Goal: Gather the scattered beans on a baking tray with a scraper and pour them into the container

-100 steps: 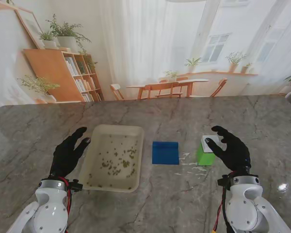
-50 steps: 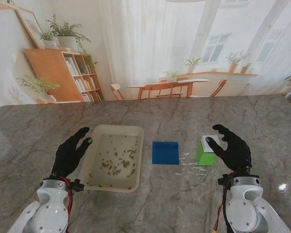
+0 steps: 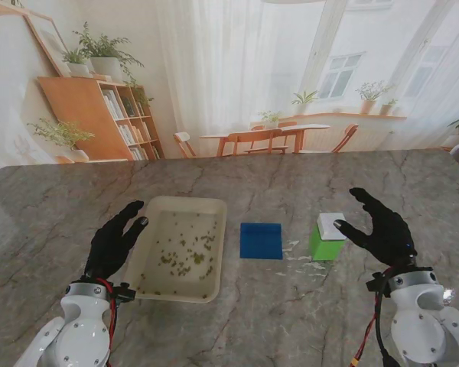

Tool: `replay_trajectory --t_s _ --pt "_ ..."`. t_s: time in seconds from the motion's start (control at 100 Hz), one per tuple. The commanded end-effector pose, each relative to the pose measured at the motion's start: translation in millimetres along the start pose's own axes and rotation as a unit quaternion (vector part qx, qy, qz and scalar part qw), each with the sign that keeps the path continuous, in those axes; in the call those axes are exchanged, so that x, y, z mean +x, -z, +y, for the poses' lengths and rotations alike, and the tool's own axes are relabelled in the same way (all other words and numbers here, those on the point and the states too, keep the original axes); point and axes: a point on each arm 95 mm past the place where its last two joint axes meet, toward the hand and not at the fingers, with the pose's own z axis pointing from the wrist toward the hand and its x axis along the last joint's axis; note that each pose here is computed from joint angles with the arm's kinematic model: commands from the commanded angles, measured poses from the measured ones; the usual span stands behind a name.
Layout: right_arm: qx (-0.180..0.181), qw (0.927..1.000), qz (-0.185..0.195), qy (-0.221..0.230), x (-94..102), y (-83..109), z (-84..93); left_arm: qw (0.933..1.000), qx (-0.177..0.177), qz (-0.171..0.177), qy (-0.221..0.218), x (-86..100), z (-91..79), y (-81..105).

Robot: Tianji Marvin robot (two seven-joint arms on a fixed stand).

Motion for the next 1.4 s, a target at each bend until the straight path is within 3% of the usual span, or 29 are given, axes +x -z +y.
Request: replay_trajectory --t_s 0.0,0.13,0.29,0.6,0.85,1.16,1.39 --pt "0.01 0.9999 -0.007 0.001 -13.1 6.7 5.3 0.9999 -0.011 -0.001 0.006 1.7 5.2 -2.0" --pt "0.052 0.9985 -0.014 -0.005 -32.1 13.1 12.9 0.9995 -0.029 -0.001 0.012 4.0 10.5 -6.9" --pt "0.104 0.9939 -0.026 0.024 -56.4 20.7 14.6 0.9986 -0.049 -0.001 0.02 7.0 17.0 -12.0" --pt "0.197 0.9769 -0.044 0.071 -92.4 30.9 -10.1 0.9976 -0.063 0.001 0.028 10.9 22.8 -15.3" --pt "0.217 0.9731 -0.039 0.066 -98.9 15.8 -37.0 0.998 -0.058 0.0 0.025 10.9 21.7 -14.6" --pt "0.267 0.9619 -0.022 0.057 -102.5 0.6 -59.2 0.9985 -0.051 -0.009 0.02 11.0 19.5 -12.9" --pt "0.268 0.9619 0.006 0.052 -104.7 -17.7 -69.3 0.9986 -0.047 -0.015 0.019 11.4 18.7 -12.0"
